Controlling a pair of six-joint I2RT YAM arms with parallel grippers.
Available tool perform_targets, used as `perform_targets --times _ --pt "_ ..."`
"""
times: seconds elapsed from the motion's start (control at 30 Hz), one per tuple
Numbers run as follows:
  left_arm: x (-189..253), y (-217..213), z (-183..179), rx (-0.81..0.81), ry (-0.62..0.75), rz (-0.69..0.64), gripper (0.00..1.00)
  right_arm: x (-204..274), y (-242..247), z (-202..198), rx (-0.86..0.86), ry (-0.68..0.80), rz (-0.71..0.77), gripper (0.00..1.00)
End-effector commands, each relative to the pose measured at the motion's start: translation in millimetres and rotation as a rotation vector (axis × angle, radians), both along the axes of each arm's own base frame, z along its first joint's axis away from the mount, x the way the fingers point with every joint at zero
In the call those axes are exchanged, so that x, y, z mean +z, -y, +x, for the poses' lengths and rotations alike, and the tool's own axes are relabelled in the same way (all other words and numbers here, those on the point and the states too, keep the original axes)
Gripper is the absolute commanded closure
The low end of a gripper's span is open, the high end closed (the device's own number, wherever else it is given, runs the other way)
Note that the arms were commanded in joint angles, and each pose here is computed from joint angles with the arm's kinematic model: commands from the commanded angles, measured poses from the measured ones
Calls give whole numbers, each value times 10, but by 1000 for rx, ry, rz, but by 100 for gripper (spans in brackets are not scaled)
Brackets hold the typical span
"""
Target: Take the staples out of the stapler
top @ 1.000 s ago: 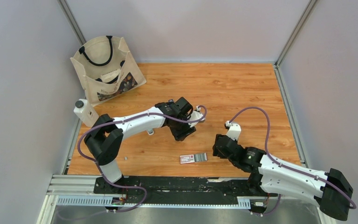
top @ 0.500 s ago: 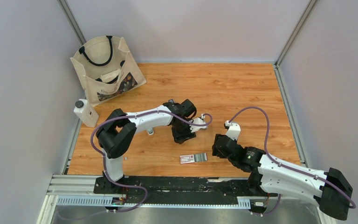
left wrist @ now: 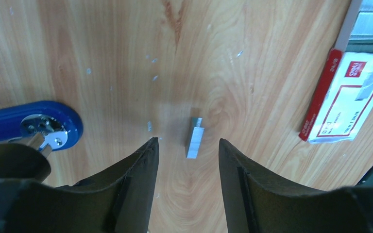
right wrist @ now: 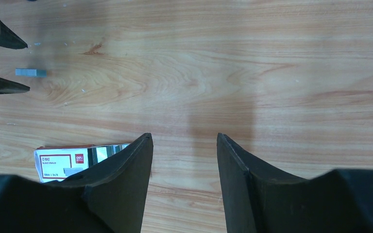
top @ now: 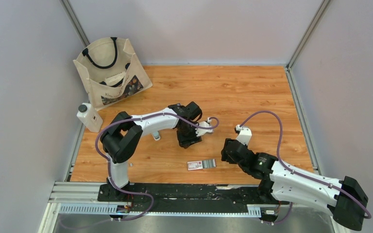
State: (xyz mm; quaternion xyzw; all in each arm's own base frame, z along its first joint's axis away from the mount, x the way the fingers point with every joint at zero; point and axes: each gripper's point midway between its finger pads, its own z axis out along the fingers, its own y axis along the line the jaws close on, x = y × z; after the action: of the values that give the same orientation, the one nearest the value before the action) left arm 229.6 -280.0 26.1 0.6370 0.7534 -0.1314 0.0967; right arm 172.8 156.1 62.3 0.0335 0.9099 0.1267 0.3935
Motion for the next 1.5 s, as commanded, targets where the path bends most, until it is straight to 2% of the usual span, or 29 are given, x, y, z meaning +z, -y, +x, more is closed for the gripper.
perform_targets --times 0.0,0.23,0.9,1.0,1.2,1.33,1.47 --pt "122 -61 40 -36 13 -43 43 66 -29 67 -11 34 26 46" --pt "58 -29 42 -47 3 -58 45 75 -36 67 -11 36 31 46" --pt "47 -31 -9 -71 37 -47 75 149 -44 95 -10 50 42 46" --pt "241 -68 16 -66 88 -64 78 283 -96 129 4 68 65 46" --pt "1182 -191 12 -145 296 -176 81 823 -263 163 97 148 171 46" --pt "1612 -423 -248 -268 396 -198 81 1265 -379 125 191 207 289 44" --pt "1764 -614 -540 -458 509 -195 80 1614 -648 0 391 216 396 43"
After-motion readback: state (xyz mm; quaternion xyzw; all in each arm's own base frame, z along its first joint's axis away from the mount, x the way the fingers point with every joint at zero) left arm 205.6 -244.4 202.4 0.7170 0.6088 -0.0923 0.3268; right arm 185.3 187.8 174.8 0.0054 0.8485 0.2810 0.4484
